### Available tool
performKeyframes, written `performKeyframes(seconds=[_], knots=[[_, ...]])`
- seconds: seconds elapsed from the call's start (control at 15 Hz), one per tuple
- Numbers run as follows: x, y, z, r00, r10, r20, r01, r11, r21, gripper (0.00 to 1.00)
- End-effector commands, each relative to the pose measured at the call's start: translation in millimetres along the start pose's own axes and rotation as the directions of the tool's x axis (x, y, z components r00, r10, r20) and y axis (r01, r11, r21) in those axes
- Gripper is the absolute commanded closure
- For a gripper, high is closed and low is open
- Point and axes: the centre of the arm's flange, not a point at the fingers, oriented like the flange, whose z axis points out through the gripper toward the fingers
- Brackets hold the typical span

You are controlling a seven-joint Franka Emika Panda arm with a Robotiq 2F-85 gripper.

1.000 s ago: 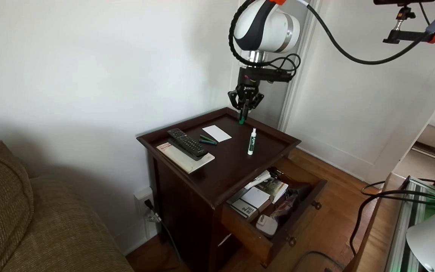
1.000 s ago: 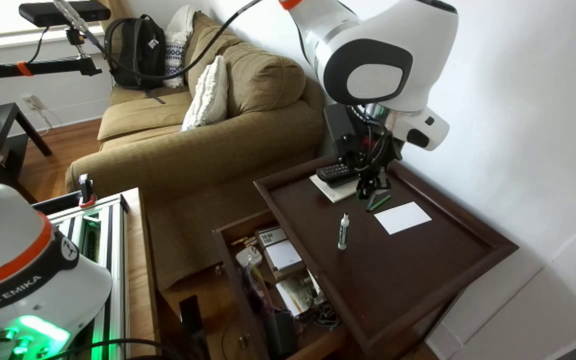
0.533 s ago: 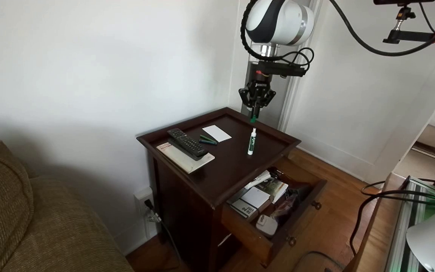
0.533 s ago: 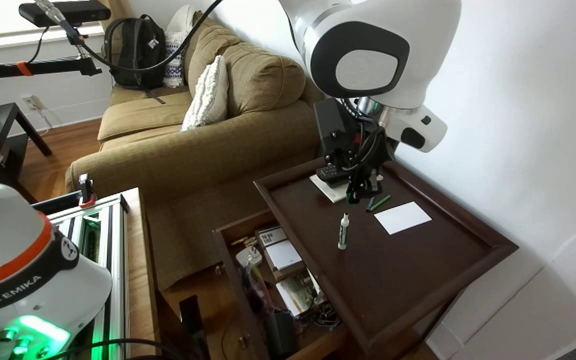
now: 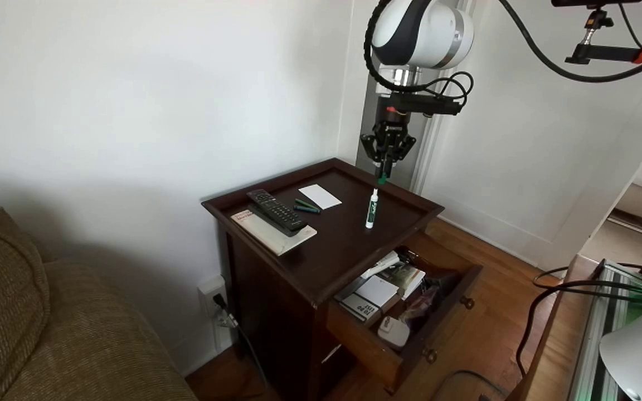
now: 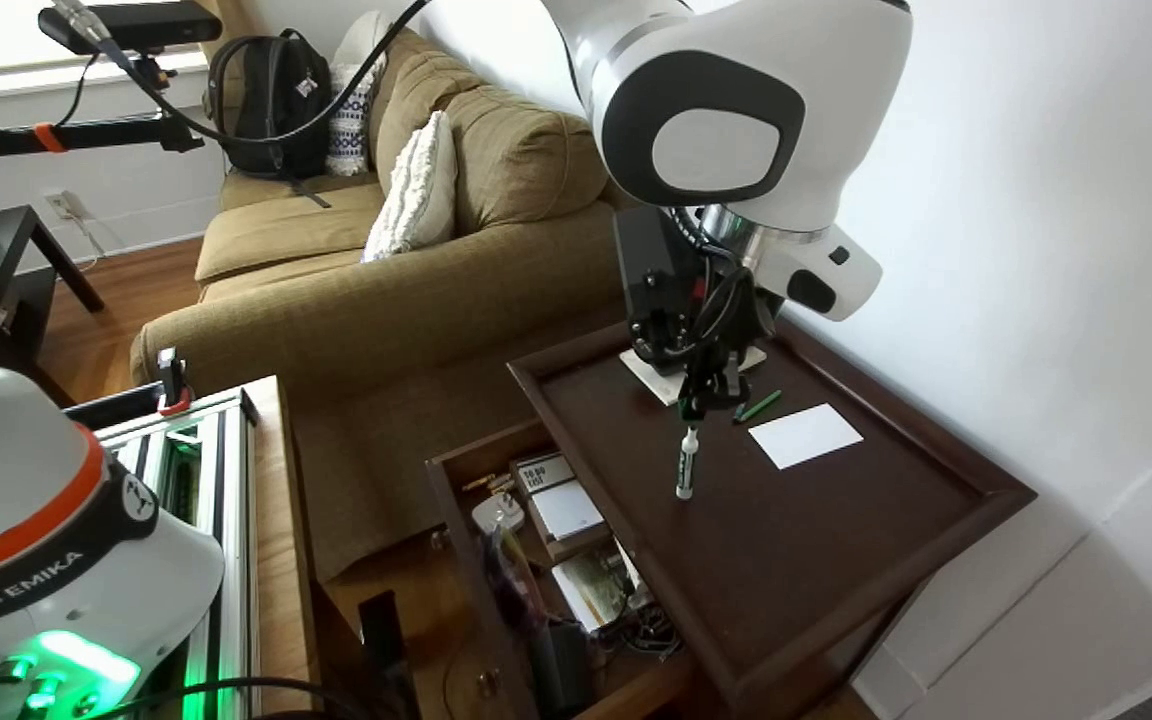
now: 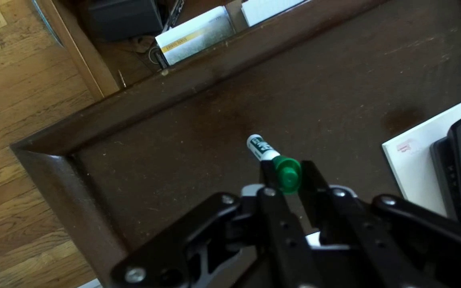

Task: Put the green cap on the marker

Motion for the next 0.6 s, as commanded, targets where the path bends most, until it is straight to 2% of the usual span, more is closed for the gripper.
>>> performKeyframes(seconds=[0.0, 0.53], knots=[[-7.1, 10.3, 1.0, 1.000, -0.011, -0.005, 0.011, 1.000, -0.001, 0.95], [-1.8, 13.3, 4.2, 1.000, -0.020, -0.018, 0.021, 1.000, 0.016, 0.95]])
